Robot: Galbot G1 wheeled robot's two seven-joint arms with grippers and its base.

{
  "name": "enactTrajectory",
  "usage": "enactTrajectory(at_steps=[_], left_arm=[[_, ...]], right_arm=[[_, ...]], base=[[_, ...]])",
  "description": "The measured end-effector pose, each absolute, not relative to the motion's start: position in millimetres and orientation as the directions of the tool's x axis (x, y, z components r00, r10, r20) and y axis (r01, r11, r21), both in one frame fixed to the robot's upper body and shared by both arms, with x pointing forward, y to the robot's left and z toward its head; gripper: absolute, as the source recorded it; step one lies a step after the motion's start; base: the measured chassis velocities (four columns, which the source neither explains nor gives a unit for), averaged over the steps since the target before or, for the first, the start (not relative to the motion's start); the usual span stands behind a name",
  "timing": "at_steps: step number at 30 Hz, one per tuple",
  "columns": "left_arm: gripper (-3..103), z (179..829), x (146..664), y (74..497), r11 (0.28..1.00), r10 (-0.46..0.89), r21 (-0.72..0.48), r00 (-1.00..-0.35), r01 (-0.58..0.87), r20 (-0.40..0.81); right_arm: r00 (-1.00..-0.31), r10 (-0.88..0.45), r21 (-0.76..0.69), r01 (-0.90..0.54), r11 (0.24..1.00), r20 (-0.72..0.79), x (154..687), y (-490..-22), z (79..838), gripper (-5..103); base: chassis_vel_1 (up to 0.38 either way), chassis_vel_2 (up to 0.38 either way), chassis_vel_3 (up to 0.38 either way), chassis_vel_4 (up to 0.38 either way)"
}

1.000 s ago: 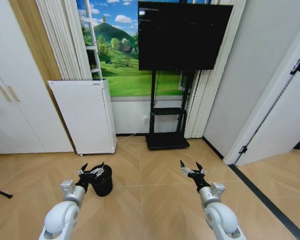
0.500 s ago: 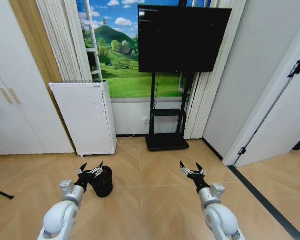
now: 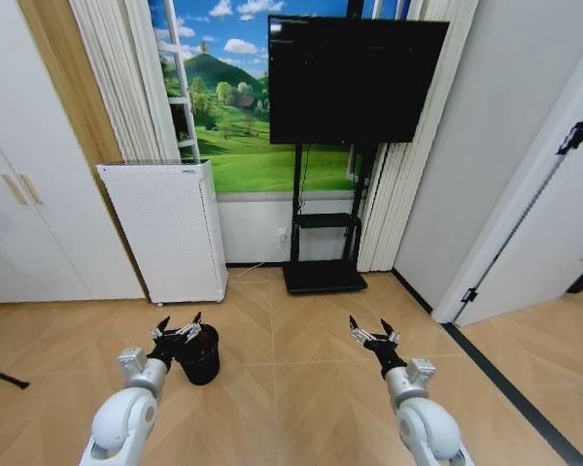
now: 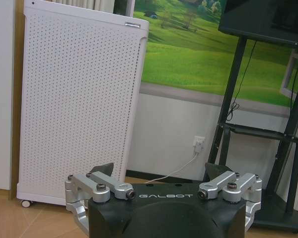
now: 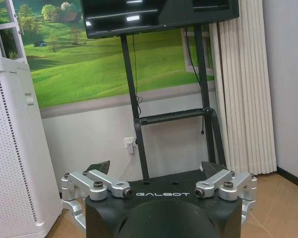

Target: Pick up the trash bin and place the garbage on the floor into it.

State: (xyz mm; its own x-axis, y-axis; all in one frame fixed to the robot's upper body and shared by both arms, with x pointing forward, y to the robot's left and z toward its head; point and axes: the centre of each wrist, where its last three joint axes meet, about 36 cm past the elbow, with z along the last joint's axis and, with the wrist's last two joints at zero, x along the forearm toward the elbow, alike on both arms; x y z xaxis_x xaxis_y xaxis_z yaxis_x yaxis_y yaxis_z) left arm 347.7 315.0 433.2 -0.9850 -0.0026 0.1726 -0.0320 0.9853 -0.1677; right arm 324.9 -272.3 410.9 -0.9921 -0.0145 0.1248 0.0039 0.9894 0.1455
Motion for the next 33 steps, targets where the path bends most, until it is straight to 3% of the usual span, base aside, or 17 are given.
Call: enactTrajectory(at_steps=[15, 33], left_arm=[[100, 432, 347, 319, 0.988, 0.003, -0.151, -0.986, -0.023, 0.169], [100, 429, 347, 319, 0.989, -0.001, -0.149, -0.985, -0.026, 0.172]], right_arm=[[-0.993, -0.011, 0.145, 0.006, 0.989, 0.121, 317, -268, 414, 100], [-0.993, -0.002, 0.142, 0.015, 0.99, 0.122, 314, -270, 411, 100]], base=[[0.096, -0.111, -0.098, 0.108], [0.301, -0.303, -0.314, 0.303]])
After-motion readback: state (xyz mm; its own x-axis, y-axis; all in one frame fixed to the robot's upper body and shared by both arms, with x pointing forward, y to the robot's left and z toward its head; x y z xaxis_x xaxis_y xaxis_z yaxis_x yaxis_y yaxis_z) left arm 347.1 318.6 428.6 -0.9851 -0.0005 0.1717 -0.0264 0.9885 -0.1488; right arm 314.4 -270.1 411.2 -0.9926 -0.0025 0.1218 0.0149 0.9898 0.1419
